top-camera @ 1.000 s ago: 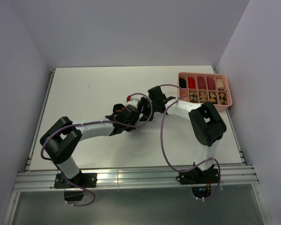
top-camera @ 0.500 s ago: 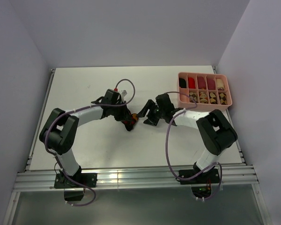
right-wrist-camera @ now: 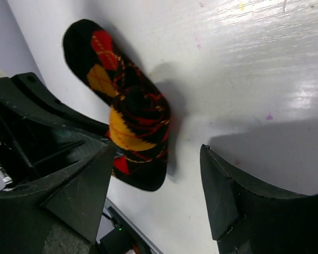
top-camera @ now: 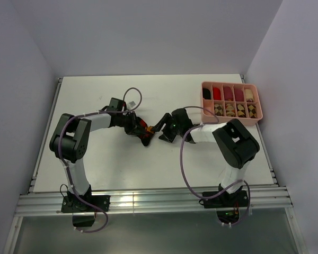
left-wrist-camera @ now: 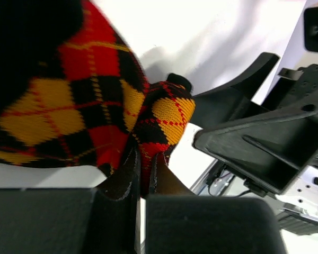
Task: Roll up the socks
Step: Roll the sock at the center of the board.
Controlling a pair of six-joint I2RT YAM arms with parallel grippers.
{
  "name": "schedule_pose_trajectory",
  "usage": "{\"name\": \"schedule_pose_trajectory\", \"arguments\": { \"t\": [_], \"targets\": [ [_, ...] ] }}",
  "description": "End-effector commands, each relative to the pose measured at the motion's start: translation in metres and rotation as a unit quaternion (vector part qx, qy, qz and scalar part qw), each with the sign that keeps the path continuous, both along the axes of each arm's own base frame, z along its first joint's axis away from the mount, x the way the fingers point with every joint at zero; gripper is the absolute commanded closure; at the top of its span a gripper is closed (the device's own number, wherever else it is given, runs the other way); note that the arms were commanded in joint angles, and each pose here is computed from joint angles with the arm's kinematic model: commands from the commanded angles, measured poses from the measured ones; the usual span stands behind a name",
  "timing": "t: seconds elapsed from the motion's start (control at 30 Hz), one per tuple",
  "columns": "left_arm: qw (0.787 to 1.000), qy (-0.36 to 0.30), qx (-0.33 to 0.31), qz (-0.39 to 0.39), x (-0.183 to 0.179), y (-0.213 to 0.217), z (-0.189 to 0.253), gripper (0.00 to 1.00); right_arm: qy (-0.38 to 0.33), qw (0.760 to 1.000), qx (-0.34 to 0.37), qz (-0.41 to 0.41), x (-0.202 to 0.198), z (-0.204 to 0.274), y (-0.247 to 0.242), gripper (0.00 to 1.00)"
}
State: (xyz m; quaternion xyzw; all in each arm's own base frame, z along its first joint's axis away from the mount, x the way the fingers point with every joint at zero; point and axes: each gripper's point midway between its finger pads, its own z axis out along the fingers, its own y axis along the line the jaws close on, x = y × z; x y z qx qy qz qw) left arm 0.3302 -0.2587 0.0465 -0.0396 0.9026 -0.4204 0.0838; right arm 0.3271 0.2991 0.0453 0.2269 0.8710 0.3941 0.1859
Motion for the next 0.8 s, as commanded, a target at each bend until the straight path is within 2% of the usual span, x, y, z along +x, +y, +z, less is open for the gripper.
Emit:
{"name": "schedule_pose_trajectory", "arguments": {
  "t": [0.0, 0.2, 0.43, 0.57, 0.6, 0.67, 0.7, 0.73, 0.77],
  "targets": [
    [1.0, 0.022, 0.004, 0.015, 0.008, 0.01, -0.011, 0.95, -0.025, 1.0, 0.005, -0.013, 0.018, 0.007, 0.014, 0.27],
    [0.999, 0.045, 0.008, 0.021, 0.012, 0.016, -0.025, 0.94, -0.027, 0.999, 0.011, -0.021, 0.027, -0.005, 0.021, 0.3],
    [0.997, 0.061, 0.042, 0.022, 0.015, 0.025, -0.049, 0.94, -0.019, 1.0, 0.003, -0.021, 0.032, -0.02, 0.026, 0.32],
    [0.996, 0.061, 0.059, 0.02, 0.017, 0.029, -0.056, 0.92, -0.003, 1.0, 0.003, -0.023, 0.03, -0.034, 0.027, 0.48],
    [0.996, 0.055, 0.067, 0.021, 0.02, 0.031, -0.058, 0.91, 0.0, 1.0, 0.002, -0.022, 0.029, -0.037, 0.027, 0.63],
    [0.996, 0.05, 0.077, 0.024, 0.021, 0.033, -0.058, 0.88, 0.002, 1.0, -0.005, -0.017, 0.028, -0.039, 0.026, 0.78],
    [0.995, 0.037, 0.084, 0.029, 0.022, 0.036, -0.053, 0.86, 0.011, 1.0, -0.016, -0.013, 0.024, -0.042, 0.023, 0.95],
    [0.996, 0.024, 0.085, 0.032, 0.025, 0.037, -0.049, 0.79, 0.014, 1.0, -0.023, -0.009, 0.023, -0.043, 0.021, 1.0],
    [0.995, 0.021, 0.09, 0.035, 0.02, 0.04, -0.049, 0.75, 0.007, 0.999, -0.036, 0.002, 0.024, -0.04, 0.02, 1.0]
  ]
}}
